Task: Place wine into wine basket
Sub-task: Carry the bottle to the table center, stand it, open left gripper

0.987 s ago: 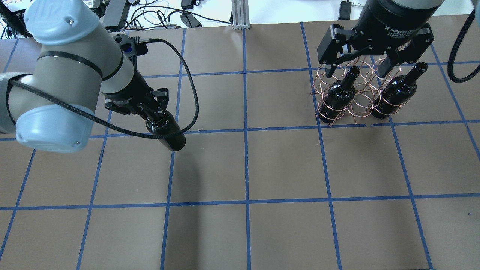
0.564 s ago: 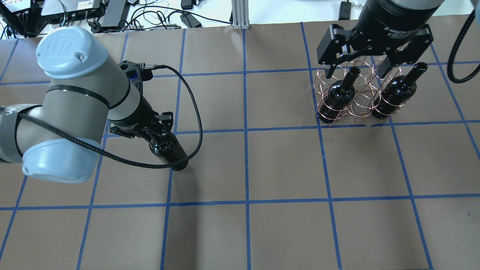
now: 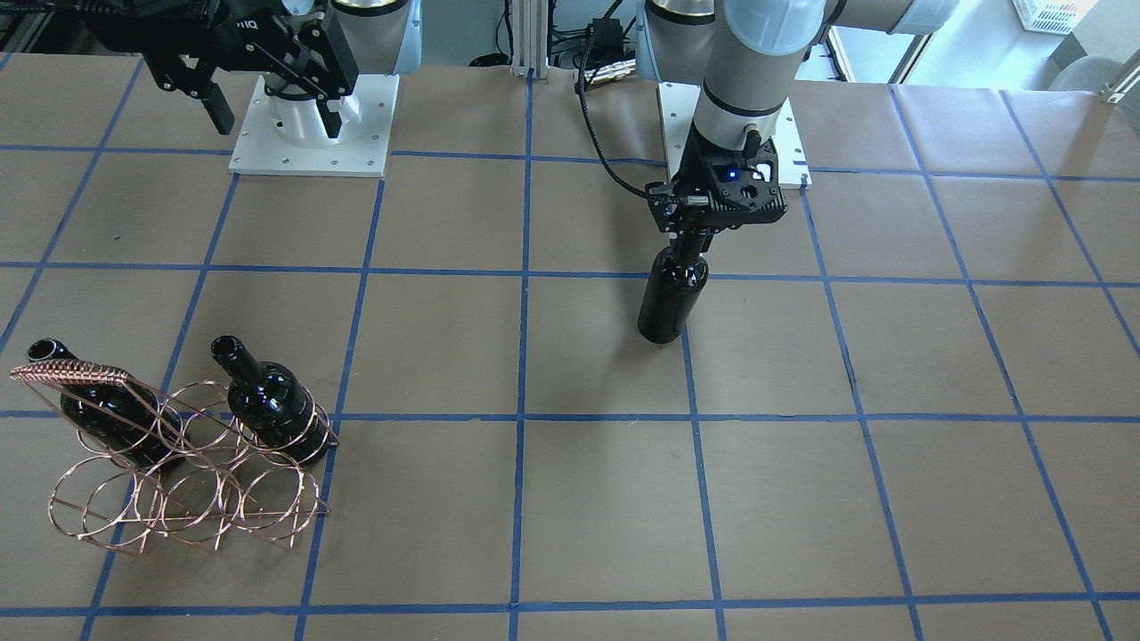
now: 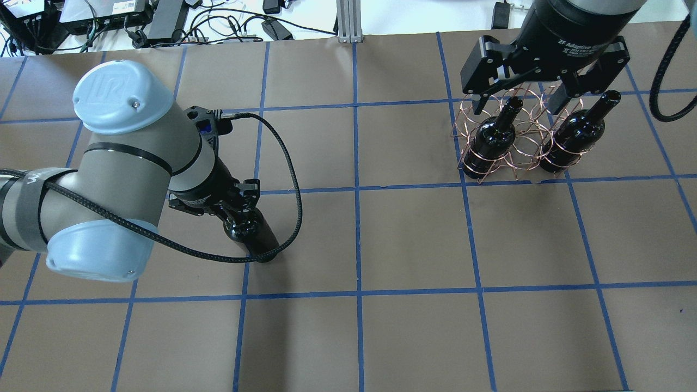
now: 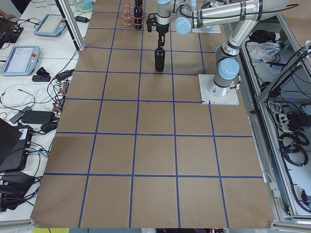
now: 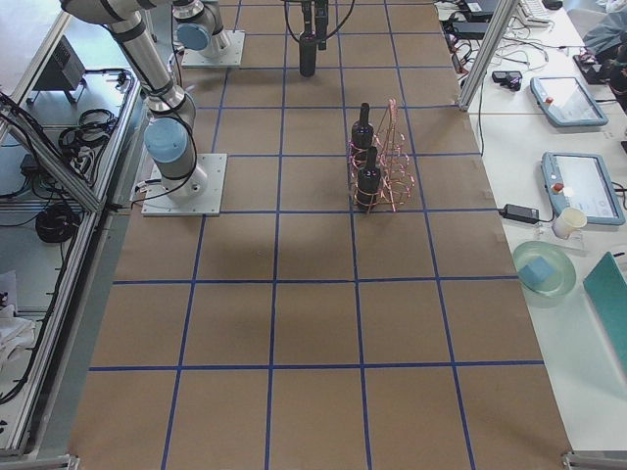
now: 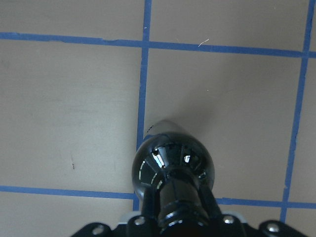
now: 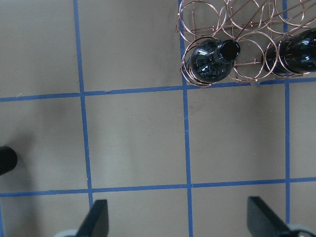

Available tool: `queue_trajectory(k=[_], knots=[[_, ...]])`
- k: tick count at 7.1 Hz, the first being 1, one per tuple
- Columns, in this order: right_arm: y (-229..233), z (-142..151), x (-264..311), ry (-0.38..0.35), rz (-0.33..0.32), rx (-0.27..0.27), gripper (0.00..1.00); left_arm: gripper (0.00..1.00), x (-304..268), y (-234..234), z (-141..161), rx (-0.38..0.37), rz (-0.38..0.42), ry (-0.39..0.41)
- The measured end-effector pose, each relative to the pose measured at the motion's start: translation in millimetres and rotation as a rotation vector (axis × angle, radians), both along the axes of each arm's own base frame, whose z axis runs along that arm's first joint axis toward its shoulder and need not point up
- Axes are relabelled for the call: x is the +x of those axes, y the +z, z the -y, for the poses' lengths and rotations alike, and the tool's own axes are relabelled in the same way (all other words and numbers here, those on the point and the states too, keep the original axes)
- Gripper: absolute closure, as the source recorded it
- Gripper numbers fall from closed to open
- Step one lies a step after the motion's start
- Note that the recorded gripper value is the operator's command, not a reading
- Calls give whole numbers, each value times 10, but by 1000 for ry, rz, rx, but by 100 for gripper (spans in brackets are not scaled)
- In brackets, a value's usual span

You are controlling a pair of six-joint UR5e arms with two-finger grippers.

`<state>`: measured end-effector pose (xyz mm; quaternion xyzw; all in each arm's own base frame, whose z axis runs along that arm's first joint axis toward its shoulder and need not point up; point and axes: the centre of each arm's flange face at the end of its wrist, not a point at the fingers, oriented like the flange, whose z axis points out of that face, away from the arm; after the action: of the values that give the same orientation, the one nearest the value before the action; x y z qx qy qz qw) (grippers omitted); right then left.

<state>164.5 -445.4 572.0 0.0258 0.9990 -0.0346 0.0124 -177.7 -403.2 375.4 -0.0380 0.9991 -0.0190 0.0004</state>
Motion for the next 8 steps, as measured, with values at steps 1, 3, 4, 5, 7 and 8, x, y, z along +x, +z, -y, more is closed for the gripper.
queue_trajectory(k=[1,3,4,5,7,8], knots=[[-4,6,7,-1,3,1,0,100,-1,7,-15,1,2,-1],[-21,16,17,2,3,6,0,100,1,-23,-43,9,4,-3],[-26,14,17,8,0,8,0,100,2,-47,-56,14,5,-4],[-32,10,14,13,-6,11,0,99,3,-66,-67,20,6,-5],[-46,3,14,17,-7,18,0,19,5,-64,-87,50,9,-5],[-51,-1,24,18,-2,21,0,15,5,-32,-86,61,10,-7]])
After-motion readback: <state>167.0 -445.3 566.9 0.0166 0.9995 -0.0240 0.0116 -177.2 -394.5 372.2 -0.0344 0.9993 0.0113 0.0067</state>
